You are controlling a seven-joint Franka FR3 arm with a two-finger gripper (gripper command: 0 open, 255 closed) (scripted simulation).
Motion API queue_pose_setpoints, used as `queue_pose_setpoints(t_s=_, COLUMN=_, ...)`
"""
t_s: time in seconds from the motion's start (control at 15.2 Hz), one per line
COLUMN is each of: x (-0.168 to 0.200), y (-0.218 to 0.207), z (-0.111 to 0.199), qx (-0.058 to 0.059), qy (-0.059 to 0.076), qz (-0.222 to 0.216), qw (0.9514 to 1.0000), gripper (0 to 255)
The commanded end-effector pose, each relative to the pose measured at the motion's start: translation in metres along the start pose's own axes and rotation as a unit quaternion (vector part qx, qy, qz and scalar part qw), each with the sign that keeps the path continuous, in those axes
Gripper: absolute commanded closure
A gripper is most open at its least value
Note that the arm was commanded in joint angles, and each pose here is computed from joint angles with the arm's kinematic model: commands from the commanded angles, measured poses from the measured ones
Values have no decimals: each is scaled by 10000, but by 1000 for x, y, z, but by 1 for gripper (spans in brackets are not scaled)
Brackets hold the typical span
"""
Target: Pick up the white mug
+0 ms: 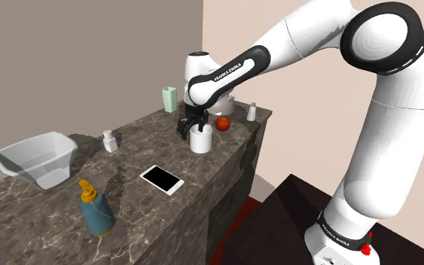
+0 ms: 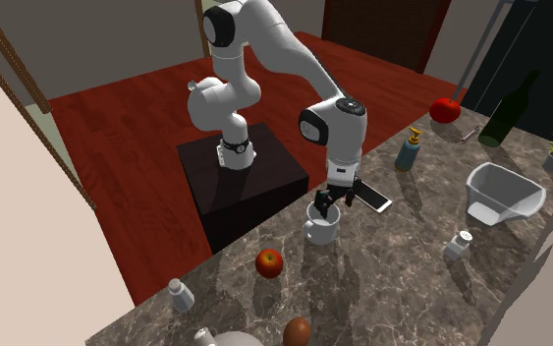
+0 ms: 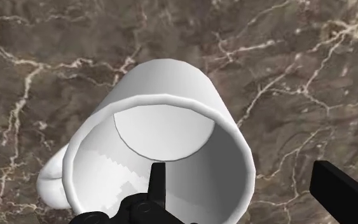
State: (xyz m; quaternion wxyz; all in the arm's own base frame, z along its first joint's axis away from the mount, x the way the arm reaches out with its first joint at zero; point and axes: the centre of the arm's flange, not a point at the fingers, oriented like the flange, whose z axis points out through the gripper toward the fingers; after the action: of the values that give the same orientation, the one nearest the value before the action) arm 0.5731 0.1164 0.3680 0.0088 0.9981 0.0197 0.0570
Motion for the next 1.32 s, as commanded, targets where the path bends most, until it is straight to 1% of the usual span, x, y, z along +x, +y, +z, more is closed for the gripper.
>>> queue_pose_setpoints(t_s=0.0, x=-2, y=1, z=10, qx=1, qy=3, qz=0, qw=10000, gripper=0)
queue_pose_setpoints(t_s=0.2, x=-3, y=0, z=18, qx=1, qy=3, qz=0, qw=10000, gripper=0)
queue_pose_setpoints(t_s=0.26, x=-3, y=0, z=18, qx=1, qy=3, qz=1, qw=10000, gripper=255)
queue_pose_setpoints(t_s=0.86, x=-3, y=0, z=18, qx=1, qy=3, qz=0, qw=10000, gripper=255)
queue_pose_setpoints(t_s=1.25, x=1, y=1, z=-13, qx=1, qy=3, qz=0, qw=10000, gripper=255)
